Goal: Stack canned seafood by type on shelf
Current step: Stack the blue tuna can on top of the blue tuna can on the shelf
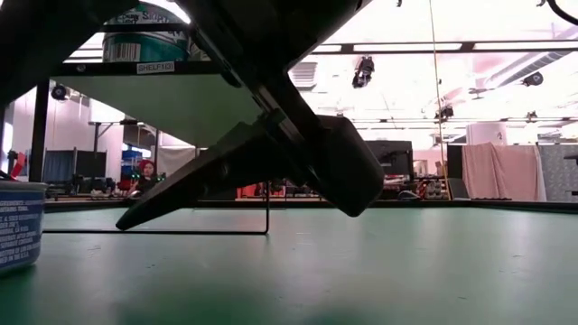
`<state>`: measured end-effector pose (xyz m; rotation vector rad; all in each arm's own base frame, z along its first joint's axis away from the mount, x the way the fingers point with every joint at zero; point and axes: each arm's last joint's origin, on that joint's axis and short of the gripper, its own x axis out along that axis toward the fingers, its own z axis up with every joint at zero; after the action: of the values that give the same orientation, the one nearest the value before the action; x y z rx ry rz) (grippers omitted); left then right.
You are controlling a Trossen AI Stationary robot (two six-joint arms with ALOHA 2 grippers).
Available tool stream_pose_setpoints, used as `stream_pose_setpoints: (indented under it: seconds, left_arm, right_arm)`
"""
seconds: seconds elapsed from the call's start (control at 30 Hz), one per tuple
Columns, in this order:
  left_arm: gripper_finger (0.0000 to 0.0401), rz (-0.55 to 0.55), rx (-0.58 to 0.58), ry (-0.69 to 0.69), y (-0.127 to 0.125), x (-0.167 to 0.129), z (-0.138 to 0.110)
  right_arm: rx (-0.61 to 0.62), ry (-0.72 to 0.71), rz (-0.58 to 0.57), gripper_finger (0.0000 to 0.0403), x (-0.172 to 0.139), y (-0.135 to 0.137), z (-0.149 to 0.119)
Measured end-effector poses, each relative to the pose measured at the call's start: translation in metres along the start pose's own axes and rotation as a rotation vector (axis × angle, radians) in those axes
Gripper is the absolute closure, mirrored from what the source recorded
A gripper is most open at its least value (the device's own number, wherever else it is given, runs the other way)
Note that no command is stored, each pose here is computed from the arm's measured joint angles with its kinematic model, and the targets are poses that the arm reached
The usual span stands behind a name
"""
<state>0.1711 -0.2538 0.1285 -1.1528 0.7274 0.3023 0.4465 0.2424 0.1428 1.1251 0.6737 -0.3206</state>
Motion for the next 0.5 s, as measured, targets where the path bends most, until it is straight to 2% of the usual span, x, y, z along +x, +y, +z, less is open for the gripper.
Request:
stream_pose_setpoints:
  seconds: [0.2, 0.5]
  left_arm:
    - [0.0401, -0.01, 0.03, -0.041, 0.005, -0.003, -0.005]
    - [0.0401, -0.061, -0.056, -0.036, 0.011, 0.005, -0.02]
  right_arm:
    - [-0.007, -0.001, -0.001, 0.0119, 0.0, 0.0, 0.001]
    - [-0.011, 0.004, 0.001, 0.0115, 0.001, 0.0, 0.003]
